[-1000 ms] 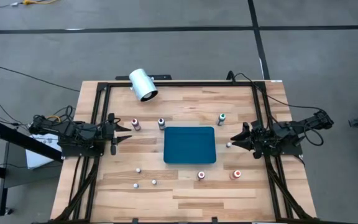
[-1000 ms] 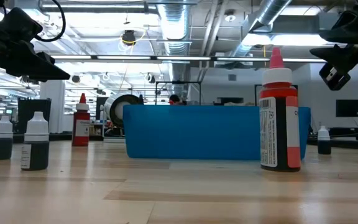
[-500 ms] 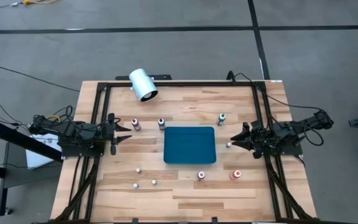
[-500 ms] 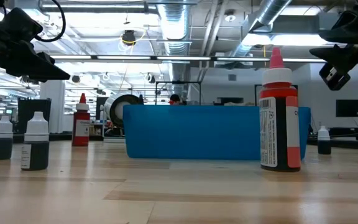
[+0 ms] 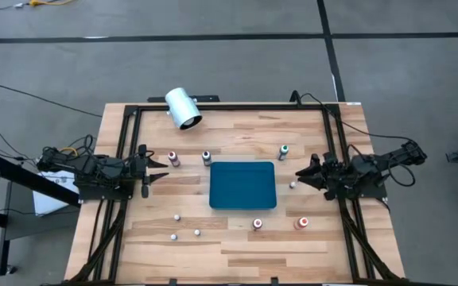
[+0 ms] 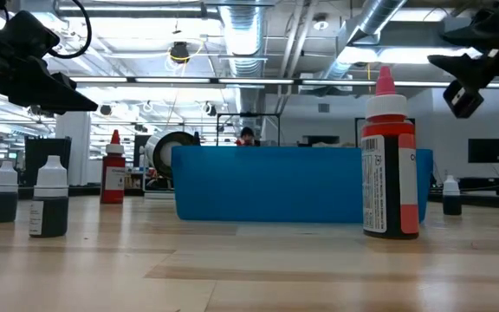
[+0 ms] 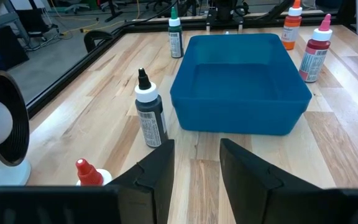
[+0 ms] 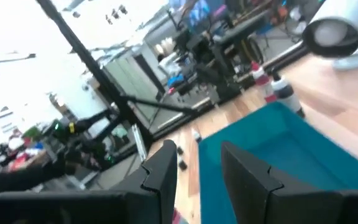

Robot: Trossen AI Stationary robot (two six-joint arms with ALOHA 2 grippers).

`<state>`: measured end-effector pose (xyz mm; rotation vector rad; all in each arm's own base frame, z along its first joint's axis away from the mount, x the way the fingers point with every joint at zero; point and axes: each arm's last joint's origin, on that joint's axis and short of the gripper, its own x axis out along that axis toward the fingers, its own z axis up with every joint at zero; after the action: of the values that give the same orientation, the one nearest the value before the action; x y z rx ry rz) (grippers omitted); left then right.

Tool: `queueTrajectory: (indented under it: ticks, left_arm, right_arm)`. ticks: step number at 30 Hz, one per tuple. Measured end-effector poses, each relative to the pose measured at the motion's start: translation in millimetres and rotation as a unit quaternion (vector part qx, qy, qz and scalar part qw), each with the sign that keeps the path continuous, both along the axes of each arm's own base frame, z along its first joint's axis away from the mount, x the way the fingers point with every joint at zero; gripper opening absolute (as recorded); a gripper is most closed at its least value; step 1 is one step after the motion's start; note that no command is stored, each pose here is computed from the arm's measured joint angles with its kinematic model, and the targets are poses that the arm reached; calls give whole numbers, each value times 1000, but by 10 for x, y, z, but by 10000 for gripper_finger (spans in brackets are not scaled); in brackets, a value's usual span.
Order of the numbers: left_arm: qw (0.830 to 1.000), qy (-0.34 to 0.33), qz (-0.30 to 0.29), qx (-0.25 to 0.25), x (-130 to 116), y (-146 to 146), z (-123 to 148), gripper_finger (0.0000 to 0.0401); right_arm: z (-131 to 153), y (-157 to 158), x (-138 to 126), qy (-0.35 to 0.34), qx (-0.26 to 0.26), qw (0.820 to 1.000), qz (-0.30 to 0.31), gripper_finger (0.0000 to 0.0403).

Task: Pick & Place food coloring
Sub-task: Put the large green food coloring bottle into the blue bin

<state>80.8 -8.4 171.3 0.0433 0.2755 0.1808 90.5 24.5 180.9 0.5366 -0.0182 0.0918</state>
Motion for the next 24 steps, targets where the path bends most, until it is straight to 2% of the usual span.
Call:
queueTrajectory:
  ticks: [11,14,20,24]
  left_arm:
    - [1000,0,0,0,0,0,0,122]
    - [1000,0,0,0,0,0,0,122]
    - [1000,0,0,0,0,0,-1,122]
    - [1000,0,0,0,0,0,-1,122]
  right_arm:
    - [139,-55,-17,-61,18,994,-84,113]
    - [226,-75,-42,-71,0,992,-109,113]
    - [578,-136,-167,-98,-53,983,-149,113]
    - [762,-183,-258,-61,-82,979,-174,113]
